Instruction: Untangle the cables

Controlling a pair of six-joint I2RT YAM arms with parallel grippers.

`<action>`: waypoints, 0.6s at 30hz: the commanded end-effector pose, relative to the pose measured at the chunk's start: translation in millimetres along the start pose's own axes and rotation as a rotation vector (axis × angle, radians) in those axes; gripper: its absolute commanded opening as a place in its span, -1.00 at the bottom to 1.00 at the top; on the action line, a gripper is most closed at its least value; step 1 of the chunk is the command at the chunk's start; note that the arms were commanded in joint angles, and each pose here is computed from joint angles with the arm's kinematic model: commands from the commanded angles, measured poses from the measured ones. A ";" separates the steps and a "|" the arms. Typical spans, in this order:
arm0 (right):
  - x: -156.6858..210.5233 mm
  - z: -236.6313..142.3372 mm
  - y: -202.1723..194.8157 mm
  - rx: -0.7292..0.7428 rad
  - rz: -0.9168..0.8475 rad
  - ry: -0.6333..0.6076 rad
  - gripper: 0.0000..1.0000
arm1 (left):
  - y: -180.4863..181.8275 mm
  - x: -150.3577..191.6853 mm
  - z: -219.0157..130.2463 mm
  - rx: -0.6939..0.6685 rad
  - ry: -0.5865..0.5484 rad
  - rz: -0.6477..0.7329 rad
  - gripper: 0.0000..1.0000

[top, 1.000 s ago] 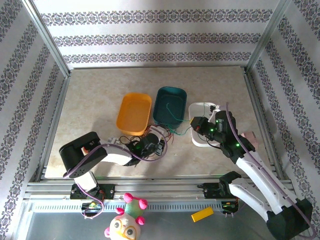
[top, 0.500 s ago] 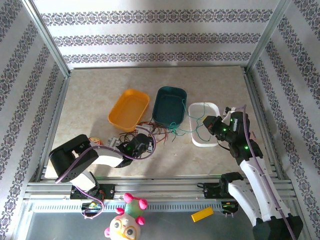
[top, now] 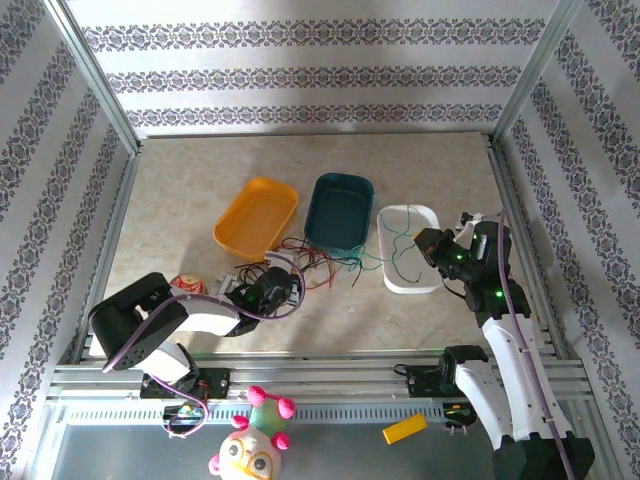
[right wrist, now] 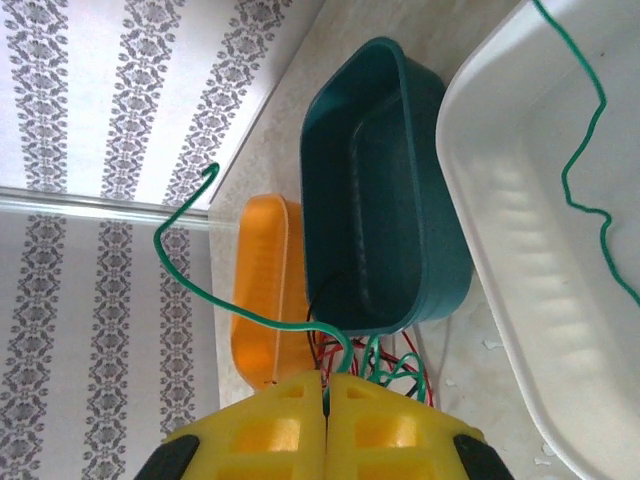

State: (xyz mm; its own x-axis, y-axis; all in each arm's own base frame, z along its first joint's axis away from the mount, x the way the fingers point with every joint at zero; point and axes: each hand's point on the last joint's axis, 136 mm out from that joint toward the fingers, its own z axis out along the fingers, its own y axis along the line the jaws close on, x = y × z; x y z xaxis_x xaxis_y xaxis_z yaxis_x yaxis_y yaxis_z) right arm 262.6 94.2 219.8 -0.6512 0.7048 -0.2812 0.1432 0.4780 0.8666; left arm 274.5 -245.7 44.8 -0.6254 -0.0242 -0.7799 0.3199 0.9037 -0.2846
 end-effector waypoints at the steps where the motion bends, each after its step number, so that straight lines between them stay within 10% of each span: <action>1: 14.4 6.5 3.2 -0.023 -0.010 0.030 -1.00 | -22.1 1.5 -4.8 0.115 0.051 0.097 -0.35; 3: 25.6 13.5 -2.4 -0.007 -0.012 0.048 -1.00 | -40.8 0.4 -9.0 0.201 0.073 0.139 0.09; 7: 42.2 26.3 -12.2 0.016 -0.005 0.064 -1.00 | -68.9 -4.7 -18.4 0.304 0.084 0.213 0.32; 18: 48.4 35.9 -16.5 0.040 0.006 0.049 -1.00 | -135.1 9.9 -13.0 0.478 0.182 0.399 0.33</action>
State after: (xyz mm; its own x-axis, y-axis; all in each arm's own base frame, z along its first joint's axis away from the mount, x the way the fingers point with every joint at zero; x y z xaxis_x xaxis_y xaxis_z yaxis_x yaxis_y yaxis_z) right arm 248.9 142.2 170.4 -0.7228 0.6490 -0.2373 0.1836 0.5114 0.8395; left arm 236.1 -351.4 100.1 -0.5063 0.2721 -0.8183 0.7469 0.6127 -0.2583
